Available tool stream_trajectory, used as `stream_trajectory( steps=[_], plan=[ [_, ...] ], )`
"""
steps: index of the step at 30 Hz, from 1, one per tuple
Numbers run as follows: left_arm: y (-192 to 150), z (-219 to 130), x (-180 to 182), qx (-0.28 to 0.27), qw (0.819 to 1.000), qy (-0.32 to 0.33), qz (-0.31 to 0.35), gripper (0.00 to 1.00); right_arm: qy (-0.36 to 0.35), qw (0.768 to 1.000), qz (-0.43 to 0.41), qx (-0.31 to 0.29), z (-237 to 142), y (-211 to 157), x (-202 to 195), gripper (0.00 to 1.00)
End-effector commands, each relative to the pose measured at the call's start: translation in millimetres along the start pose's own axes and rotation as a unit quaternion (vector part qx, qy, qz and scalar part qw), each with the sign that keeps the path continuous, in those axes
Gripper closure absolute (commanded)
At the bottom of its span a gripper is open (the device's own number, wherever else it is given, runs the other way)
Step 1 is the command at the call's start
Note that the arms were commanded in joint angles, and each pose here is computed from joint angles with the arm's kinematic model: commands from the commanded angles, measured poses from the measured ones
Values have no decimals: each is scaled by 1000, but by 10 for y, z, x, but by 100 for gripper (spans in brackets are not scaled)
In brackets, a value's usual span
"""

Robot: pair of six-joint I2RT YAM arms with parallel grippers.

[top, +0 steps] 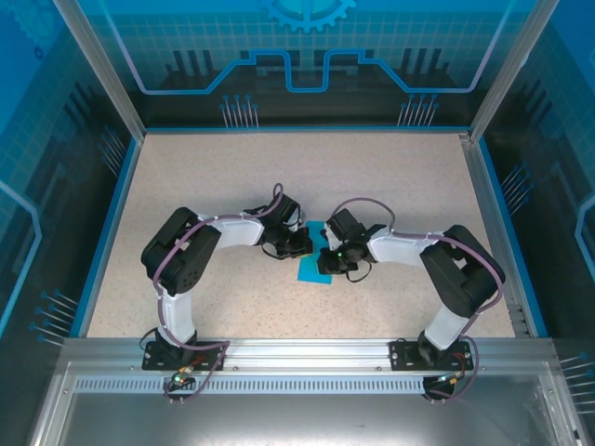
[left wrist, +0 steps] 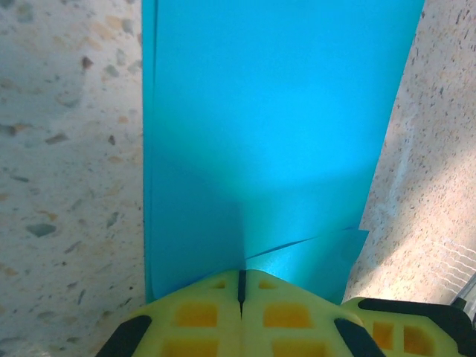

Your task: Fold a paper plane with a square sheet of paper (pick it up from the middle)

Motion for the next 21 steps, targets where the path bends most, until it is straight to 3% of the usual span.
stream_trajectory(
  steps=[1,15,21],
  plan=[
    [-147,189,370,26,994,100,-43,95,-63,991,40,115,47,-483,-320,91],
    [-106,202,347,21,994,100,-36,95,-76,988,38,130,-110,-763,-438,91],
    [-20,130,194,7,997,71,-22,93,-47,998,27,43,-420,-549,-230,90]
  ],
)
Point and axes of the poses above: each hand's point on the last joint's axis, 136 mm out from that joint toward the fingers, its own z axis out along the fingers, its own x axis along the line the jaws close on, y = z × x, the point moved 10 cm from there along -z, back along the fingers, and after that the axes turned 3 degrees about z, right-handed, at the moved point
